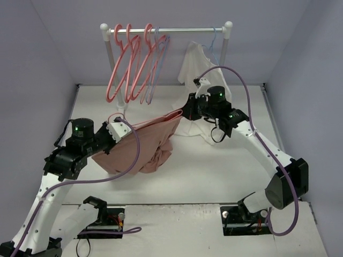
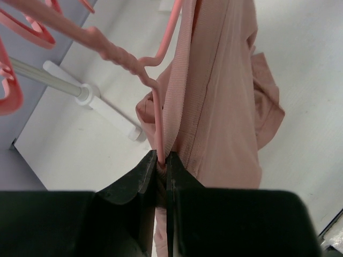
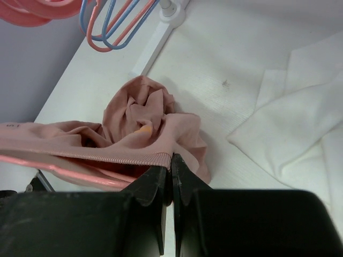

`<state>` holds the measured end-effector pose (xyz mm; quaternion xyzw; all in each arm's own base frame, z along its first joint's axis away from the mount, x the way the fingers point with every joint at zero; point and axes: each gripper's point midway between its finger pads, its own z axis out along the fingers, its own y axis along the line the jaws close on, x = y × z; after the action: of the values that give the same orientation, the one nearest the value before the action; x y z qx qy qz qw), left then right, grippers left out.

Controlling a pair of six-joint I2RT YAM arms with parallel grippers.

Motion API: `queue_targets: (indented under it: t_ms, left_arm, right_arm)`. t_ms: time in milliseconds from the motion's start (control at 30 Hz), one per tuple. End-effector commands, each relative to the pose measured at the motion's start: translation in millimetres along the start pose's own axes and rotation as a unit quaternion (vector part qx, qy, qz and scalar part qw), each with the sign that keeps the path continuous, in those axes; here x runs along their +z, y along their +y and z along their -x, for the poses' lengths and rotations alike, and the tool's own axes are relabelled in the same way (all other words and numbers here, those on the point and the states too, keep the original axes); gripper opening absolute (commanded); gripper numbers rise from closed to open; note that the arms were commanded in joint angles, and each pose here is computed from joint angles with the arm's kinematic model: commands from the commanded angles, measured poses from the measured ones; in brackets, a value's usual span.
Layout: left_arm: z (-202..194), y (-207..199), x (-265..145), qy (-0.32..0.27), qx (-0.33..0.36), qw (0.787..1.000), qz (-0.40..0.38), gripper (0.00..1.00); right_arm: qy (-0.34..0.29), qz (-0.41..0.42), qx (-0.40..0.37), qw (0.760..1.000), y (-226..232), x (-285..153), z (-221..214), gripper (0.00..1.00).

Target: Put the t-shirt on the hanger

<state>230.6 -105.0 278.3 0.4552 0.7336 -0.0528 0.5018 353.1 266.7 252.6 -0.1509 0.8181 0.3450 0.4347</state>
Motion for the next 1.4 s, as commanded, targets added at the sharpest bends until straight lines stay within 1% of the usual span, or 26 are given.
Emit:
queue_targets:
  t_ms: [0, 133, 167, 267, 367, 500, 600, 733, 833, 933, 1033, 1200, 1367]
  left_arm:
    - [-20.4, 20.2, -1.9, 0.063, 0.019, 0.997, 0.041, 0.0]
    - [-23.9, 28.6, 1.4, 0.085, 0.032, 0.995, 0.051, 0.0]
    - [-25.5, 31.6, 1.8, 0.094, 0.039, 0.993, 0.056, 0.0]
    - [-20.6, 38.7, -0.2, 0.101, 0.055, 0.991, 0.063, 0.0]
    - [-16.2, 52.4, -4.9, 0.129, 0.083, 0.985, 0.08, 0.0]
    - [-2.1, 61.0, -4.7, 0.124, 0.101, 0.983, 0.085, 0.0]
    - [2.8, 70.0, -7.0, 0.127, 0.108, 0.981, 0.1, 0.0]
    - [-5.1, 76.4, -10.5, 0.149, 0.109, 0.976, 0.119, 0.0]
    - [-10.4, 75.4, -8.5, 0.153, 0.085, 0.977, 0.122, 0.0]
    - [-13.1, 73.1, -5.3, 0.156, 0.078, 0.978, 0.117, 0.0]
    - [-16.0, 71.9, -3.9, 0.161, 0.082, 0.977, 0.113, 0.0]
    - [-19.9, 72.0, -2.0, 0.174, 0.092, 0.974, 0.108, 0.0]
    - [-22.9, 75.2, 1.2, 0.201, 0.107, 0.968, 0.109, 0.0]
  right_arm:
    - [-0.068, -0.055, -0.042, 0.995, -22.3, -21.5, 53.1, 0.0]
    - [-0.08, -0.054, -0.051, 0.994, -17.8, -27.5, 62.7, 0.0]
    - [-0.075, -0.056, -0.052, 0.994, -17.3, -29.5, 62.2, 0.0]
    - [-0.075, -0.052, -0.06, 0.994, -12.2, -34.3, 68.3, 0.0]
    - [-0.081, -0.056, -0.075, 0.992, -8.8, -40.6, 79.5, 0.0]
    - [-0.087, -0.059, -0.088, 0.991, -5.0, -47.0, 89.7, 0.0]
    - [-0.069, -0.076, -0.093, 0.99, -15.7, -43.6, 79.7, 0.0]
    - [-0.047, -0.109, -0.098, 0.988, -38.2, -44.7, 62.3, 0.0]
    - [-0.038, -0.137, -0.096, 0.985, -61.1, -51.4, 54.2, 0.0]
    - [-0.035, -0.149, -0.096, 0.983, -72.8, -58.0, 51.0, 0.0]
    - [-0.04, -0.154, -0.099, 0.982, -76.0, -64.5, 57.2, 0.0]
    - [-0.06, -0.145, -0.109, 0.982, -66.1, -68.8, 77.6, 0.0]
    - [-0.081, -0.133, -0.117, 0.981, -53.9, -74.8, 98.2, 0.0]
